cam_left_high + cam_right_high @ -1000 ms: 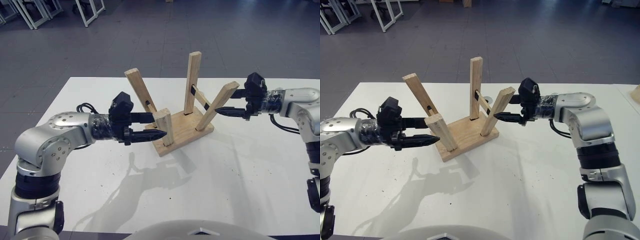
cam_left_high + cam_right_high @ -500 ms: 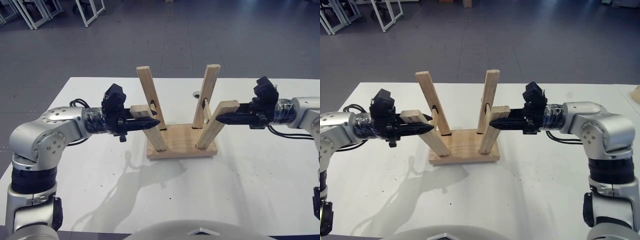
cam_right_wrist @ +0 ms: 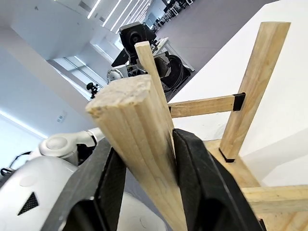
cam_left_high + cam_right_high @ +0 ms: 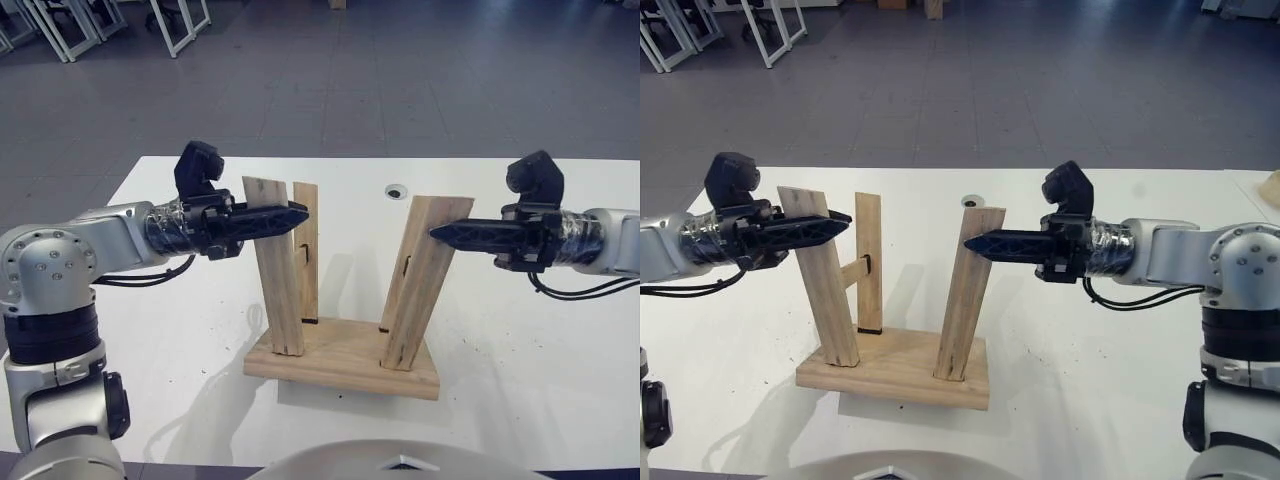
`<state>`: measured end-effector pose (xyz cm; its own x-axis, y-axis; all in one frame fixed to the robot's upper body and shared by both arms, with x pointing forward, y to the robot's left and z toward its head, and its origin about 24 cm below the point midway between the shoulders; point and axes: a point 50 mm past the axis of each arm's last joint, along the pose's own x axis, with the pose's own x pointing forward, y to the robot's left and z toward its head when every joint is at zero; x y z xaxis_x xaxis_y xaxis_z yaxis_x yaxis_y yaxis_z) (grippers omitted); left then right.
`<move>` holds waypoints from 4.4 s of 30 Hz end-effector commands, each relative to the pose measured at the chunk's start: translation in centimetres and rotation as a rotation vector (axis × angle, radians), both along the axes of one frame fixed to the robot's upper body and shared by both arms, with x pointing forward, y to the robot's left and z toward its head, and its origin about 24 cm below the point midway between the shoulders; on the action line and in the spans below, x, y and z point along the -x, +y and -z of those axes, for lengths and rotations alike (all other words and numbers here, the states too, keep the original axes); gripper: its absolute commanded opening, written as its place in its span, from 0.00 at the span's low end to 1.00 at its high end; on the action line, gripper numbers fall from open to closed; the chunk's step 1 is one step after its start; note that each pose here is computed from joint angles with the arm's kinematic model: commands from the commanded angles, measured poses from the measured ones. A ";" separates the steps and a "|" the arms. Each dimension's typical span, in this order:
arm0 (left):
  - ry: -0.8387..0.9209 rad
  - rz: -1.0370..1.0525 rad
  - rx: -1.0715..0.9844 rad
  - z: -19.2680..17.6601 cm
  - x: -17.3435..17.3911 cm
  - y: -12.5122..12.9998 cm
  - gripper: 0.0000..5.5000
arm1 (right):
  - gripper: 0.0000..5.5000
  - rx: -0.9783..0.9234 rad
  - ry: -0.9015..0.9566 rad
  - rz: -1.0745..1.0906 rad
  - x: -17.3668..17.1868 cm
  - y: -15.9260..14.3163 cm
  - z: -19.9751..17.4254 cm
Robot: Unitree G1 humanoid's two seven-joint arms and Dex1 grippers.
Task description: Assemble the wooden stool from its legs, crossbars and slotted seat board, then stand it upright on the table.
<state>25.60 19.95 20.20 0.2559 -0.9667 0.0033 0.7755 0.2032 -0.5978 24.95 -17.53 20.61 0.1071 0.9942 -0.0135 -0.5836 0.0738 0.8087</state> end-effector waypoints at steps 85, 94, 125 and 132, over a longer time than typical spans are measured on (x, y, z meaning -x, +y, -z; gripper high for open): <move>-0.009 0.276 -0.324 0.4 6.2 0.4 0.43 | 0.39 0.208 -0.279 -0.313 4.4 0.0 -1.9; 0.192 0.238 -0.056 -2.6 1.9 0.9 0.43 | 0.39 -0.039 0.298 -0.359 0.4 -1.7 -3.9; 0.492 0.249 0.002 -1.9 -0.3 -0.3 0.43 | 0.39 0.199 0.154 0.002 4.9 -6.9 -1.3; 0.500 0.244 -0.010 -1.6 -0.4 -0.5 0.43 | 0.39 0.186 0.098 -0.055 4.9 -4.9 -1.0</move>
<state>25.90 19.69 21.42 -0.0064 -0.9989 -0.0475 0.3994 0.0410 -0.9159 20.33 -23.42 21.15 0.0871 0.9747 -0.2059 -0.4755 0.2222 0.8512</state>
